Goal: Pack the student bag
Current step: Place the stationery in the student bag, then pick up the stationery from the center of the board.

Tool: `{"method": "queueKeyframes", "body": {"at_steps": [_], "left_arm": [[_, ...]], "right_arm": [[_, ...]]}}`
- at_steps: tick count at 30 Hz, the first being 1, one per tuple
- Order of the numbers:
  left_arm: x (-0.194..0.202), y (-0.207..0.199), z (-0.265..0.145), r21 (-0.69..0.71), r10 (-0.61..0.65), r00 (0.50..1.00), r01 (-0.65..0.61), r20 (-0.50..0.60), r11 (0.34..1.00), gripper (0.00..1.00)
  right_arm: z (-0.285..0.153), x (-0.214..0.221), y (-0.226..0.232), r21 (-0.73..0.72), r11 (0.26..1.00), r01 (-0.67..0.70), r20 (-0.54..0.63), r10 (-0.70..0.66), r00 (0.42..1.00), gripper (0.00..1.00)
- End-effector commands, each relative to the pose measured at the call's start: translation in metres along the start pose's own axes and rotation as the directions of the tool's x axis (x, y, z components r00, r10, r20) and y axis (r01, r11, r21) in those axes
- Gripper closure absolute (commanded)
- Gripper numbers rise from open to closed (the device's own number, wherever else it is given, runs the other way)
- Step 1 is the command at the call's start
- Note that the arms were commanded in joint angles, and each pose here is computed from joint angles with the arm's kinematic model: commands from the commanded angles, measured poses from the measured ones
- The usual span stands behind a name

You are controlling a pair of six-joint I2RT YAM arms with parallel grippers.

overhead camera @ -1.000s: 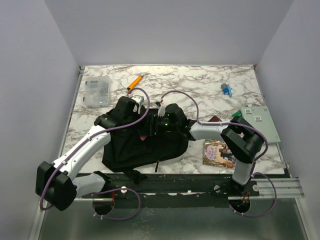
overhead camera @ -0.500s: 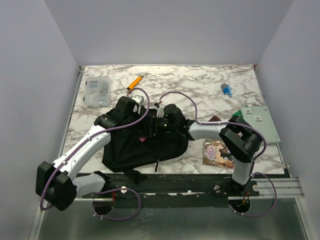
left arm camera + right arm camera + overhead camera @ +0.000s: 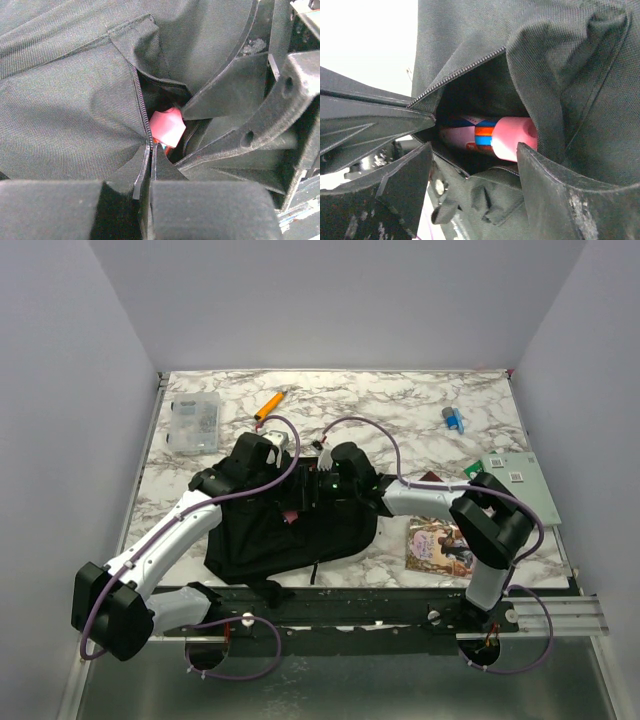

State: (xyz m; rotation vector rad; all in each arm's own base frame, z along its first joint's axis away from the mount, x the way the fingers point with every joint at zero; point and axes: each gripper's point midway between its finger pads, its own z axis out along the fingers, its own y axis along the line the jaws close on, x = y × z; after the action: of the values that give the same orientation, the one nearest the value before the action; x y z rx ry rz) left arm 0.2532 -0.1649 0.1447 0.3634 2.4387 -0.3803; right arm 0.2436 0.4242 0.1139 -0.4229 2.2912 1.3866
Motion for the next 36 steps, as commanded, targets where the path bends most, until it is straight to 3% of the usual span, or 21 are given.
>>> {"method": "queueKeyframes", "body": {"at_steps": [1,7,10,17,22,28,32,36], "left_arm": [[-0.02,-0.008,-0.004,0.028,0.013,0.998,-0.014,0.067,1.0,1.0],[-0.021,-0.009,-0.004,0.033,0.014,0.998,-0.017,0.065,0.999,1.0],[-0.019,-0.009,-0.003,0.033,0.016,0.998,-0.017,0.058,0.999,1.0],[-0.02,-0.009,-0.005,0.035,0.016,0.998,-0.018,0.064,0.999,1.0],[-0.021,-0.01,-0.007,0.043,0.016,0.997,-0.019,0.073,0.999,1.0],[-0.02,-0.011,-0.007,0.048,0.016,0.997,-0.02,0.069,0.999,1.0],[-0.02,-0.011,-0.006,0.049,0.015,0.998,-0.019,0.064,0.999,1.0],[-0.019,-0.012,-0.005,0.055,0.015,0.998,-0.018,0.058,0.998,1.0]], "right_arm": [[0.001,0.009,-0.011,0.052,0.999,-0.008,-0.022,0.009,1.0,0.36],[0.011,0.027,-0.004,0.007,1.0,-0.019,-0.073,0.02,0.997,0.61],[0.009,0.026,-0.001,0.001,1.0,-0.015,-0.058,0.015,0.998,0.65],[-0.01,-0.009,0.012,0.052,0.995,0.083,0.013,-0.084,0.996,0.65],[-0.053,-0.063,-0.014,0.256,0.958,0.131,0.133,-0.169,0.977,0.62],[-0.147,-0.138,-0.107,0.566,0.825,-0.005,0.31,-0.207,0.928,0.54],[-0.21,-0.173,-0.175,0.767,0.634,-0.1,0.334,-0.262,0.905,0.51],[-0.264,-0.197,-0.233,0.847,0.494,-0.198,0.363,-0.265,0.893,0.49]]}}
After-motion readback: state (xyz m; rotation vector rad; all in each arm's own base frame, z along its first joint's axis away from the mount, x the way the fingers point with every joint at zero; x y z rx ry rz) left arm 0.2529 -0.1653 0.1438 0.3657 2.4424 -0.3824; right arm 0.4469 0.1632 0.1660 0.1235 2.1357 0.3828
